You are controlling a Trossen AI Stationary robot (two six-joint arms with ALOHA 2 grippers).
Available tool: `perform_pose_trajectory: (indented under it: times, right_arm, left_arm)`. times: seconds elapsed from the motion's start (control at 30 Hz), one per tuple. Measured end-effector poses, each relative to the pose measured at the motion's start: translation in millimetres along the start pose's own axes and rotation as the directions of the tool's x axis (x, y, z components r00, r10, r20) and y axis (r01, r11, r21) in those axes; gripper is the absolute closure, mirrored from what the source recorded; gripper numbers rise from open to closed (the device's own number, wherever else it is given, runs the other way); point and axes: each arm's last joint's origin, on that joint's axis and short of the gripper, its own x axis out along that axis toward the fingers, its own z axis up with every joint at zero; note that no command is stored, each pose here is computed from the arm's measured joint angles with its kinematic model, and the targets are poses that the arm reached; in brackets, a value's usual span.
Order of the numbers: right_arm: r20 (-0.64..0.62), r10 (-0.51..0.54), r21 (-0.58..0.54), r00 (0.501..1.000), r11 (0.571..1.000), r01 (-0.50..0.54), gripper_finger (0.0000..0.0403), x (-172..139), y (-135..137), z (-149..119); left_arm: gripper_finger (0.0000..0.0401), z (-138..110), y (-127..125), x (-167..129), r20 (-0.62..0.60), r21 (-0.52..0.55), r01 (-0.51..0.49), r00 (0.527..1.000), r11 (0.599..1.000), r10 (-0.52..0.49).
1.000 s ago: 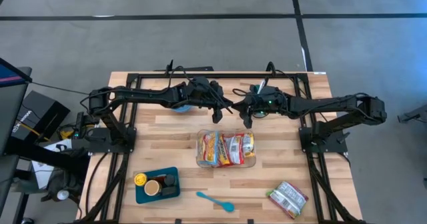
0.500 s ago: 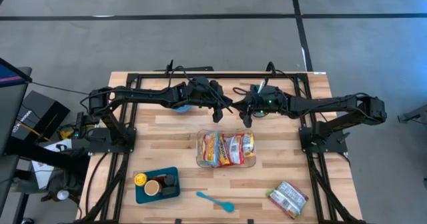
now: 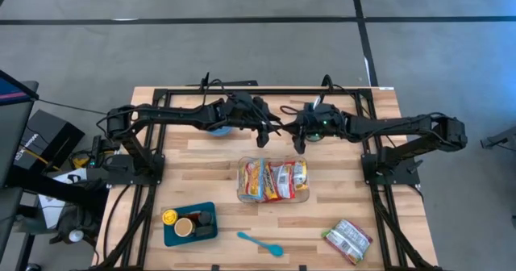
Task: Pick & Place Food Item
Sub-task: Put the black spoon into the blue bin
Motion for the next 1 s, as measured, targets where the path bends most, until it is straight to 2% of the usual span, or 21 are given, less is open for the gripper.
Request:
perform_pose_trajectory:
  times: [0.63,0.9,1.0]
  right_arm:
    - [-0.109,-0.080,0.050,0.991,0.995,0.086,0.0403,-1,-21,-10]
    - [-0.029,-0.165,0.063,0.986,0.984,0.166,0.0403,-20,-26,-2]
    - [0.023,-0.192,0.089,0.981,0.978,0.189,0.0403,-32,-26,-7]
  left_arm:
    - [0.0261,-7,9,-1,-0.074,-0.017,-0.020,0.997,1.000,0.019]
    - [0.0261,-11,9,-1,-0.114,-0.020,-0.026,0.993,0.999,0.024]
    - [0.0261,-11,9,-1,-0.113,-0.021,-0.026,0.993,0.999,0.024]
